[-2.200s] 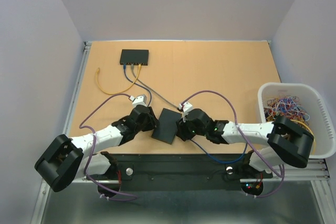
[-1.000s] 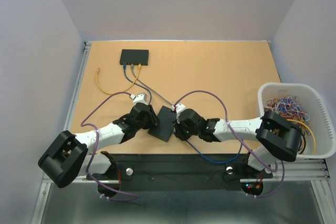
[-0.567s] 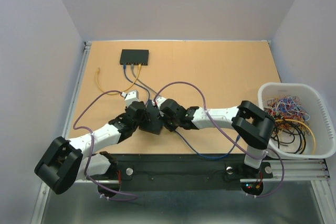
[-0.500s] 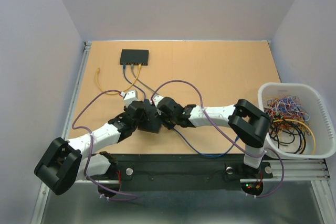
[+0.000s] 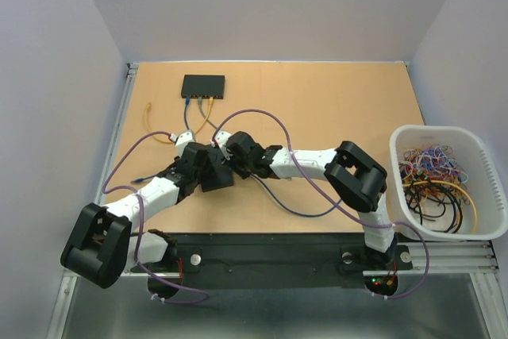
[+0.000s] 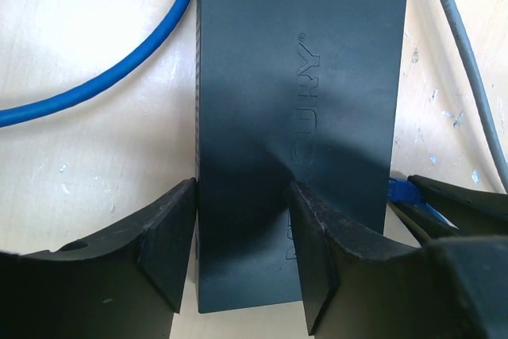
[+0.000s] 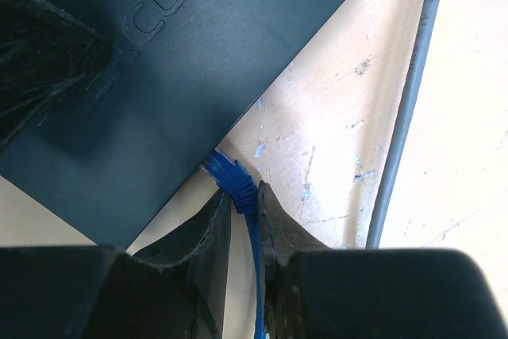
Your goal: Insert the plug into the switch port
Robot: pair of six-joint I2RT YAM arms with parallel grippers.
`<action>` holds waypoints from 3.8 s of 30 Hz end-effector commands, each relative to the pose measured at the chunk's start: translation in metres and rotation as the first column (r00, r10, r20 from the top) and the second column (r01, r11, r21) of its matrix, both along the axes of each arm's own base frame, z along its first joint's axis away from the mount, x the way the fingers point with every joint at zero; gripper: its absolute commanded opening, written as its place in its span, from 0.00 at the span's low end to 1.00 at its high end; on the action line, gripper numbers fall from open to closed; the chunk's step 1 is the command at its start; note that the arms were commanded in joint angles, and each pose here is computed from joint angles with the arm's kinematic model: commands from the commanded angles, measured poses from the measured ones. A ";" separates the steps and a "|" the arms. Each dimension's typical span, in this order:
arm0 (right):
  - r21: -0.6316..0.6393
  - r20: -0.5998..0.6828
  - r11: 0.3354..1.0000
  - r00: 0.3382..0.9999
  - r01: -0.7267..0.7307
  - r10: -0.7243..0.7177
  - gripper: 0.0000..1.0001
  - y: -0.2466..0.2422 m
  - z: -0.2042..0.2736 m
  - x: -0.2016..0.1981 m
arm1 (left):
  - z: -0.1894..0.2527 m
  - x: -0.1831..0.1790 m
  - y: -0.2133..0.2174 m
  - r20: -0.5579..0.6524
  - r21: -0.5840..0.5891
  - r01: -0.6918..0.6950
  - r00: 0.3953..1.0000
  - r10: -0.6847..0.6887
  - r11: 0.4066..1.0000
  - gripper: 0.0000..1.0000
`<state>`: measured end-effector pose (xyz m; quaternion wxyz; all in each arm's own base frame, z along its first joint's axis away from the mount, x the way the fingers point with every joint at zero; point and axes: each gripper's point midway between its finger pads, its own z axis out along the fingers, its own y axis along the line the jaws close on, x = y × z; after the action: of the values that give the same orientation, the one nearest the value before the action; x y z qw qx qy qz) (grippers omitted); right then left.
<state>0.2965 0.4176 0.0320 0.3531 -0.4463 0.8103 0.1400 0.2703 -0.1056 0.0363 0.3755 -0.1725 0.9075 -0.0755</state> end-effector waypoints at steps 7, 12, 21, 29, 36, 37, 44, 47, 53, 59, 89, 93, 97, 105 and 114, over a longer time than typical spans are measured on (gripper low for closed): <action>0.117 0.075 0.993 0.997 0.025 -0.033 0.41 0.007 0.033 0.008 | 0.046 0.021 -0.027 0.070 -0.123 0.081 0.995 -0.073 0.989 0.75; 0.136 0.092 0.990 0.994 0.048 -0.061 0.63 -0.009 0.056 0.001 | 0.057 0.031 -0.010 0.043 -0.070 0.008 0.999 -0.005 0.997 0.77; 0.195 0.060 0.978 0.994 0.076 -0.089 0.73 -0.043 0.103 -0.031 | 0.126 0.042 0.027 0.184 -0.056 -0.157 0.969 0.165 0.986 0.80; 0.401 -0.009 0.909 0.993 0.114 -0.120 0.80 -0.072 0.157 -0.080 | 0.190 0.025 0.016 0.323 -0.081 0.013 0.946 0.014 0.997 0.79; 0.590 -0.034 0.799 0.992 0.116 -0.119 0.89 -0.107 0.209 -0.122 | 0.218 -0.001 0.029 0.402 0.005 0.077 0.913 -0.073 0.997 0.78; 0.605 -0.039 0.788 0.992 0.118 -0.118 0.92 -0.114 0.210 -0.127 | 0.221 -0.003 0.031 0.417 0.011 0.076 0.906 -0.074 0.997 0.79; 0.695 -0.103 0.695 0.982 0.186 -0.160 1.00 -0.158 0.228 -0.151 | 0.268 -0.033 0.038 0.653 -0.043 0.123 0.754 -0.065 0.991 0.80; 0.737 -0.132 0.631 0.966 0.244 -0.221 1.00 -0.176 0.239 -0.151 | 0.282 -0.045 0.047 0.719 -0.057 0.110 0.694 -0.036 0.992 0.83; 0.739 -0.198 0.523 0.878 0.426 -0.435 1.00 -0.232 0.261 -0.141 | 0.308 -0.075 0.077 0.814 -0.143 0.025 0.572 0.104 0.989 0.99; 0.778 -0.201 0.445 0.847 0.443 -0.491 1.00 -0.267 0.266 -0.146 | 0.312 -0.089 0.097 0.832 -0.219 -0.042 0.514 0.210 0.975 0.99; 0.717 -0.251 0.511 0.860 0.473 -0.445 1.00 -0.245 0.247 -0.150 | 0.289 -0.063 0.082 0.767 -0.167 -0.038 0.623 0.154 0.985 0.98; 0.716 -0.247 0.517 0.863 0.470 -0.441 1.00 -0.244 0.247 -0.150 | 0.289 -0.063 0.082 0.768 -0.165 -0.038 0.622 0.153 0.985 0.98; 0.720 -0.249 0.511 0.862 0.470 -0.441 1.00 -0.245 0.248 -0.151 | 0.289 -0.062 0.080 0.768 -0.163 -0.034 0.624 0.148 0.986 0.98; 0.720 -0.250 0.512 0.864 0.468 -0.437 1.00 -0.245 0.247 -0.152 | 0.288 -0.061 0.079 0.765 -0.159 -0.030 0.628 0.142 0.987 0.98; 0.715 -0.251 0.518 0.864 0.470 -0.436 1.00 -0.244 0.245 -0.151 | 0.287 -0.062 0.080 0.765 -0.159 -0.033 0.628 0.144 0.987 0.98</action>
<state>0.1464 0.1723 0.2644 0.5085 -0.0303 0.7810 0.3612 0.2048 -0.0247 0.3203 0.7150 -0.1928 0.6468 -0.1825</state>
